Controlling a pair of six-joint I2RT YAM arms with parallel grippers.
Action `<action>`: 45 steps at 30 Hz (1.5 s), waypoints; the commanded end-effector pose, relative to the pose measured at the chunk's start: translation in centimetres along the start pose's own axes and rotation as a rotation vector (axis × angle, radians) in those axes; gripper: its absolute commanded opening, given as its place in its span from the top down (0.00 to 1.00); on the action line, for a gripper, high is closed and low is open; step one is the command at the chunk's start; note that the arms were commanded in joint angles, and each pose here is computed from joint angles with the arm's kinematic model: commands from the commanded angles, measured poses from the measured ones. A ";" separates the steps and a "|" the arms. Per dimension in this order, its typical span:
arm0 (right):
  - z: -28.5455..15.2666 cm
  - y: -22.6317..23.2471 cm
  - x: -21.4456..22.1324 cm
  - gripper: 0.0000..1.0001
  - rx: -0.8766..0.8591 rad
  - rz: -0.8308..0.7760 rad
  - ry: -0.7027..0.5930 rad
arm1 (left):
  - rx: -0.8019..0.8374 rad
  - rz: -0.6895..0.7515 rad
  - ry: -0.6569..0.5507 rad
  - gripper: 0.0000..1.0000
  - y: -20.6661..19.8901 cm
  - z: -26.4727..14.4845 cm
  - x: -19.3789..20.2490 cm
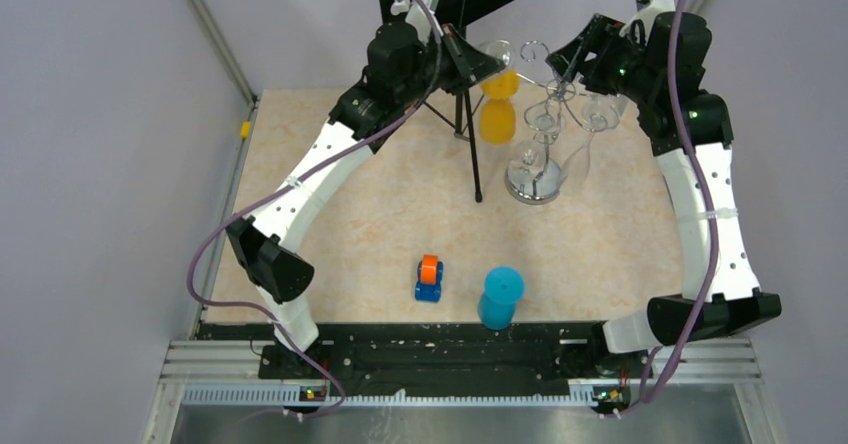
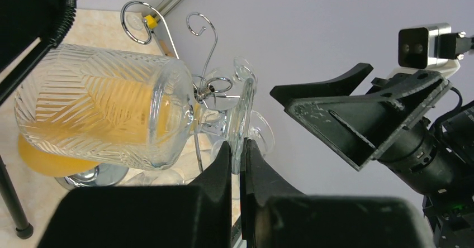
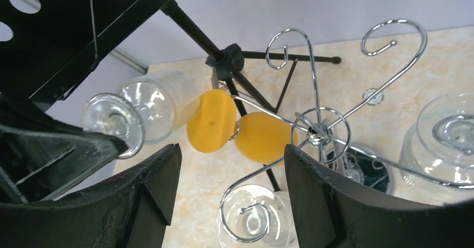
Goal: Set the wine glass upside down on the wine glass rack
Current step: Move the wine rack to the center of the board.
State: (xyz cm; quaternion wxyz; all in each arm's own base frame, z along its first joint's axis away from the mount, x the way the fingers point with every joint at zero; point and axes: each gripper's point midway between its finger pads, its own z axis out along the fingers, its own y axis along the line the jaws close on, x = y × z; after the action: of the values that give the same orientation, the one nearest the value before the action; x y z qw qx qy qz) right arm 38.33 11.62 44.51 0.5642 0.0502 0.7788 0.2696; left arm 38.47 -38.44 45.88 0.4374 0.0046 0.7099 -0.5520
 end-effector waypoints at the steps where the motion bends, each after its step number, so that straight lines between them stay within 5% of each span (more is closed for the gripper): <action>1: -0.3 -0.4 -2.3 0.33 0.027 -0.138 -0.048 | 0.132 0.094 -0.144 1.00 -6.4 -4.0 -4.4; 7: 1.6 -1.8 -1.4 0.39 0.035 -0.266 -0.008 | 0.125 0.121 -0.161 1.00 -6.9 -5.2 -4.8; 11: 2.8 -2.8 -0.5 0.56 0.049 -0.295 0.032 | 0.110 0.117 -0.172 1.00 -6.6 -6.0 -4.8; 29: 5.7 -6.0 2.5 0.58 0.088 -0.399 0.095 | 0.092 0.095 -0.182 1.00 -6.1 -7.3 -4.6; 45: 5.2 -5.8 2.4 0.92 0.069 -0.436 0.055 | 0.074 0.064 -0.165 1.00 -5.0 -7.3 -3.9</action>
State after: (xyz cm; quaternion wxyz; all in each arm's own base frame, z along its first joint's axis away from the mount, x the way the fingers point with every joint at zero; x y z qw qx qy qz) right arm 43.92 9.47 36.33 0.5500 -0.0959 0.8216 0.1152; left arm 35.61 -34.33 46.20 0.4597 -0.0125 0.7165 -0.5245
